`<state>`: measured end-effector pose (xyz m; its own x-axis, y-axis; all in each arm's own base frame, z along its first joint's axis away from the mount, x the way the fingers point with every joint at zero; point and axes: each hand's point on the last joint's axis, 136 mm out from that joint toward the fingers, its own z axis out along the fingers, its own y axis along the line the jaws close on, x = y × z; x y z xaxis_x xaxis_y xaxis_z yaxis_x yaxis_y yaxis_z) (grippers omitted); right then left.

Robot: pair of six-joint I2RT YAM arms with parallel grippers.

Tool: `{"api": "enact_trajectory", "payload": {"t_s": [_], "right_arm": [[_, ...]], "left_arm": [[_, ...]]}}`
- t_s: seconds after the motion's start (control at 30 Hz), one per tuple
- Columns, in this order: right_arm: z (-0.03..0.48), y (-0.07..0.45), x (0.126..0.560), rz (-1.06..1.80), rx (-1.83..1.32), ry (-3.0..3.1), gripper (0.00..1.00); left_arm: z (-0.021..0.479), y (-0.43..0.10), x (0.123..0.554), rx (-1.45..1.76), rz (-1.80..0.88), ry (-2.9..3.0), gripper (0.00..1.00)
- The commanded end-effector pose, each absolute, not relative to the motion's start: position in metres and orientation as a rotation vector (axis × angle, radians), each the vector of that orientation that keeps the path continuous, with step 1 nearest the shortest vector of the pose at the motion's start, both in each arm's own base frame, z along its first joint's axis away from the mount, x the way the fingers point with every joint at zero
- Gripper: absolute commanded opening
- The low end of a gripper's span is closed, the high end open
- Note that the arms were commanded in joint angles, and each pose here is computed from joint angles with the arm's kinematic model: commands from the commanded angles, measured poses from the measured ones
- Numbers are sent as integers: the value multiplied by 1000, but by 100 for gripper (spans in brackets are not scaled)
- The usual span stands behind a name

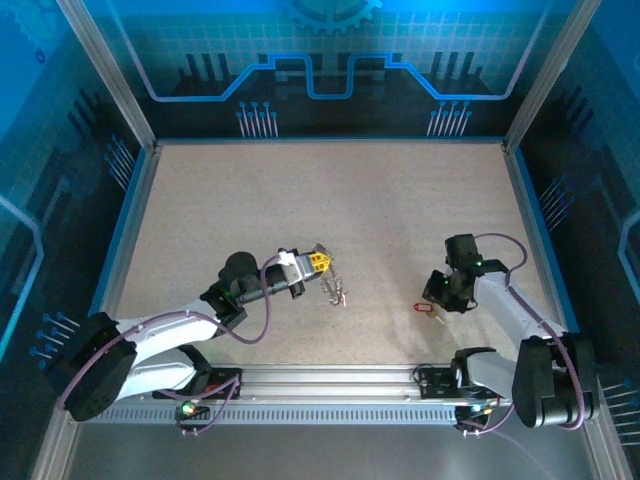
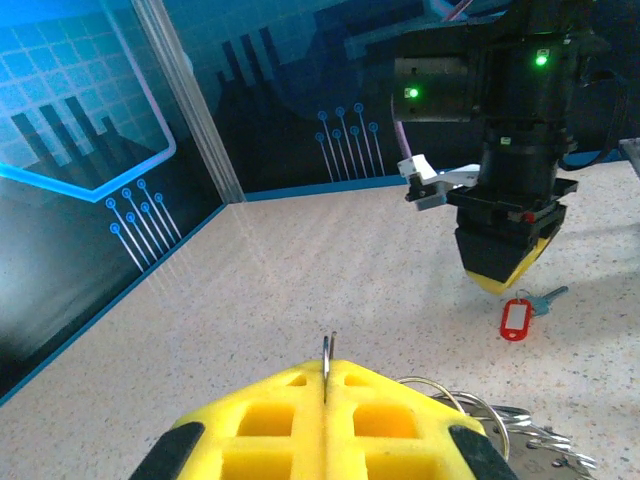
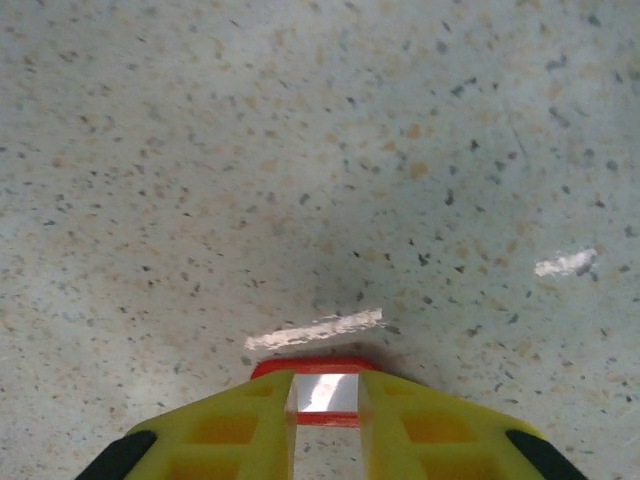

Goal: Put the keys on the keyring

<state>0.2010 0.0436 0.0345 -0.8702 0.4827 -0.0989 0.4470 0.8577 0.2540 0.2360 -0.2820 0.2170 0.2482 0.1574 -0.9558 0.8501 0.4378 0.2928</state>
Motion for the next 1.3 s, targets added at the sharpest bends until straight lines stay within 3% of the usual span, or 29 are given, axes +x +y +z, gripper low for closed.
{"api": "enact_trajectory", "payload": {"t_s": [0.0,0.17,0.5,0.67,1.27], "right_arm": [[32,35,181,272,812,2907,32],[40,19,168,176,952,2824,35],[24,36,178,319,1072,2787,36],[15,58,195,464,970,2770,36],[24,134,271,532,682,2758,36]], "left_arm": [[233,-281,238,1010,-601,1217,0],[230,-282,242,1021,-581,1227,0],[232,-287,245,1006,-609,1218,0],[232,-287,246,999,-602,1216,0],[230,-277,246,987,-552,1237,0]]}}
